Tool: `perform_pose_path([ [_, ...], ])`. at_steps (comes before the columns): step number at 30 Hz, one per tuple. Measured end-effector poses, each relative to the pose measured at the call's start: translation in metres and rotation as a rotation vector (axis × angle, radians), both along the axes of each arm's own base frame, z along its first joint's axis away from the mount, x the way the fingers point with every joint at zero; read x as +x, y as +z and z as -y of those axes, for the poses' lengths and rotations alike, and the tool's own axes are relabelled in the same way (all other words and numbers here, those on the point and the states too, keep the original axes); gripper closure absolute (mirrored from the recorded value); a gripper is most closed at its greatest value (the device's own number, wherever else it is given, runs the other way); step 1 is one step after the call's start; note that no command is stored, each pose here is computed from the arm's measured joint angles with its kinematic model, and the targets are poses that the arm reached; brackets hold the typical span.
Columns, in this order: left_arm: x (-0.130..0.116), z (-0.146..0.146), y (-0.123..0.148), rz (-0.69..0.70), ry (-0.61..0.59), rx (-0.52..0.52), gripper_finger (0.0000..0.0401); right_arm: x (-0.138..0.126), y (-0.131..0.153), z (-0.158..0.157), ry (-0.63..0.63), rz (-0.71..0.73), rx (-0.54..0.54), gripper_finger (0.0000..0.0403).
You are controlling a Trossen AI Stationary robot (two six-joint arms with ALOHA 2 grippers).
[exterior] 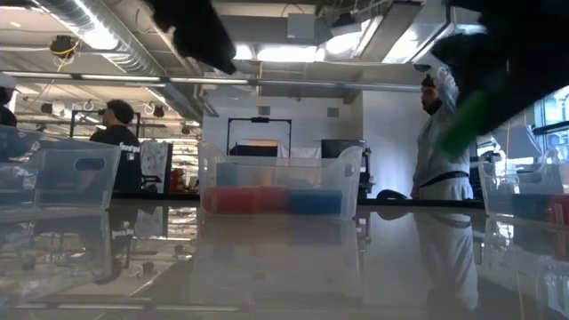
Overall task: Sort blocks by size
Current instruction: Put the green cylinder block into the center transparent bin
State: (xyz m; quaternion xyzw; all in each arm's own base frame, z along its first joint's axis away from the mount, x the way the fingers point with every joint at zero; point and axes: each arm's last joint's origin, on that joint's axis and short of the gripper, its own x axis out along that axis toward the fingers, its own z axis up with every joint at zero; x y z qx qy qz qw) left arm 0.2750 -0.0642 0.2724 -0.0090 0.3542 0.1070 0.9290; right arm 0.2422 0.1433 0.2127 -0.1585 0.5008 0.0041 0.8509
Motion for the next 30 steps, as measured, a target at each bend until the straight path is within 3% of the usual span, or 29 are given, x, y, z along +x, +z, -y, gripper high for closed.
perform_pose_path([
  [7,-0.029,0.016,-0.018,0.026,0.071,-0.045,0.0191,0.034,0.01,0.027,0.032,0.168,-0.044,0.0264],
  [17,-0.036,0.03,-0.033,0.098,0.092,-0.124,0.0191,0.072,0.026,0.078,0.0,0.388,-0.1,0.0263],
  [30,-0.039,0.042,-0.032,0.129,0.094,-0.195,0.0191,0.105,-0.001,0.116,-0.044,0.417,-0.083,0.0238],
])
